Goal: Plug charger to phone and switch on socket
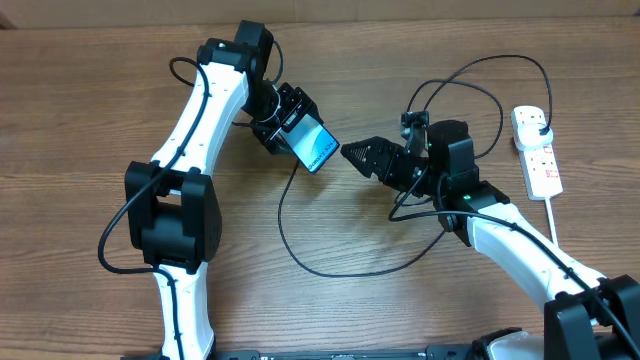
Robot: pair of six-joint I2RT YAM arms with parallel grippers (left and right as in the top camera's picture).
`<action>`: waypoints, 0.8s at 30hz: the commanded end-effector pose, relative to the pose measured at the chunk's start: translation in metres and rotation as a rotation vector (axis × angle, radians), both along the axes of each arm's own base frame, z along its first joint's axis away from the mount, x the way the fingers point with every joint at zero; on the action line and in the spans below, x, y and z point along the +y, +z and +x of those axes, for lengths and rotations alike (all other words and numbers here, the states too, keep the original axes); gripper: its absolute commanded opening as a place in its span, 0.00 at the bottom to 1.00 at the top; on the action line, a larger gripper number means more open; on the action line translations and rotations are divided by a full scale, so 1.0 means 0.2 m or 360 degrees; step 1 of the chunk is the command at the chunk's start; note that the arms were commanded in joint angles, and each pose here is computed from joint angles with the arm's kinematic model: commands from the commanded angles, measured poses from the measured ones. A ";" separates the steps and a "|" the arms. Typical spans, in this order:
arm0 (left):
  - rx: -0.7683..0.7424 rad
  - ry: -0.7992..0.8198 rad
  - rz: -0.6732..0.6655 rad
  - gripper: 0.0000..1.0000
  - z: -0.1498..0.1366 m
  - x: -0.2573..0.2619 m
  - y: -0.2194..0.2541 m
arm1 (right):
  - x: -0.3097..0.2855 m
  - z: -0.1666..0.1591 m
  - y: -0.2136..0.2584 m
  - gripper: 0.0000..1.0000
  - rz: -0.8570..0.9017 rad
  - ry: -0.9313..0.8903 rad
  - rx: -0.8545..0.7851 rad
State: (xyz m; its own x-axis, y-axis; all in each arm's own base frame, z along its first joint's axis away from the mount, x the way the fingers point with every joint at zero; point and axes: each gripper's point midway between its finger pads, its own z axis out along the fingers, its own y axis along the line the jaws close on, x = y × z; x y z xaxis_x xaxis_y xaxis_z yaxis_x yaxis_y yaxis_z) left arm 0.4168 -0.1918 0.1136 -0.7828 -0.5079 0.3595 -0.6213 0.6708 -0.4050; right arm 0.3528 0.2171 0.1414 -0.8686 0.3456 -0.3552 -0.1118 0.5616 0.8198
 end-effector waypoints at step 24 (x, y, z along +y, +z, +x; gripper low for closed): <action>0.0017 -0.0021 -0.0025 0.50 -0.07 -0.24 0.07 | 0.05 0.05 -0.02 0.67 -0.0028 -0.0345 0.0120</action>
State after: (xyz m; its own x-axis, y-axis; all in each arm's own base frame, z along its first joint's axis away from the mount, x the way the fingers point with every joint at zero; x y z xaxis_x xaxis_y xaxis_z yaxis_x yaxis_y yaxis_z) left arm 0.4012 -0.2285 0.1132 -0.7725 -0.5062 0.3833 -0.6311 0.6786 -0.3758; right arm 0.3558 0.2276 0.1295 -0.8193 0.4969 -0.2862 0.0728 0.5852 0.8076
